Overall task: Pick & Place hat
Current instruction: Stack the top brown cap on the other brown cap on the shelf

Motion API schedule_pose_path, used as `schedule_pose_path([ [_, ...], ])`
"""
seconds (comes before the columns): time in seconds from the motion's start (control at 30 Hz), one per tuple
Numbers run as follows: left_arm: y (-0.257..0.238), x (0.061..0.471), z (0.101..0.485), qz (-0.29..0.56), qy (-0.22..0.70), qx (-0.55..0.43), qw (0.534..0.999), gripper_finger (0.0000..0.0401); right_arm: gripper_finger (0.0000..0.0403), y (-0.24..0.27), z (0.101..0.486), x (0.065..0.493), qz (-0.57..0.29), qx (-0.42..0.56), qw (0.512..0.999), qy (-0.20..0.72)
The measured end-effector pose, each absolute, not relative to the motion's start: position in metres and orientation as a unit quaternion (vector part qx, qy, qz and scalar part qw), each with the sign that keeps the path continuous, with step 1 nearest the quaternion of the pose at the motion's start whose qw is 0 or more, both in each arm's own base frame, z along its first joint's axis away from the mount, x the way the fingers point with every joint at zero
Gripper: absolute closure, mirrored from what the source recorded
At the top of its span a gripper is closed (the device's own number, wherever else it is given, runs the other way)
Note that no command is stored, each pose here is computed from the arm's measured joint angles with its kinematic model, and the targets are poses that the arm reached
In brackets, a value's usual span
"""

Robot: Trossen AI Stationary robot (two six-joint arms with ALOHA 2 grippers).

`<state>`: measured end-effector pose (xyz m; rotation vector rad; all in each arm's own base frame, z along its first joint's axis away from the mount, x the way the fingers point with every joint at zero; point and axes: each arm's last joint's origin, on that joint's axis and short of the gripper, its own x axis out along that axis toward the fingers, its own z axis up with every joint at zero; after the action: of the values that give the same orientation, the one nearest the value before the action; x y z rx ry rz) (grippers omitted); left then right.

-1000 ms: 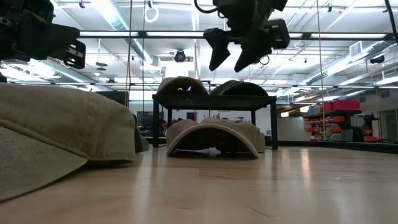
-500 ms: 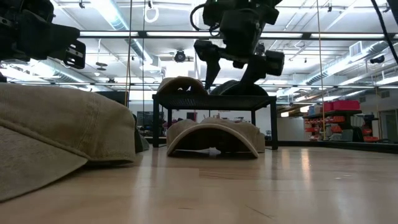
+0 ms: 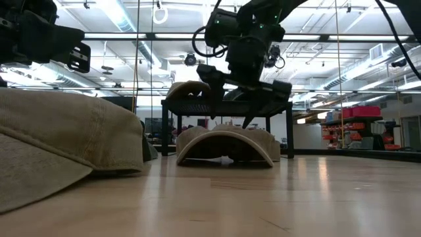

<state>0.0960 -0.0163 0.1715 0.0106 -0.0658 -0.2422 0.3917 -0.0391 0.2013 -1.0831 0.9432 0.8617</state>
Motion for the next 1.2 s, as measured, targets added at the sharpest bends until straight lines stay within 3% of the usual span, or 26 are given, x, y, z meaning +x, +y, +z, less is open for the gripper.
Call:
schedule_pose_path([
  [0.8, -0.016, 0.096, 0.172, -0.121, -0.033, 0.005, 0.992, 0.0398, 0.0106, -0.037, 0.201, 0.393, 0.391, -0.505, 0.654, 0.405],
  [1.2, -0.016, 0.096, 0.171, -0.121, -0.033, 0.005, 0.992, 0.0398, 0.0201, -0.037, 0.184, 0.386, 0.396, -0.502, 0.650, 0.411],
])
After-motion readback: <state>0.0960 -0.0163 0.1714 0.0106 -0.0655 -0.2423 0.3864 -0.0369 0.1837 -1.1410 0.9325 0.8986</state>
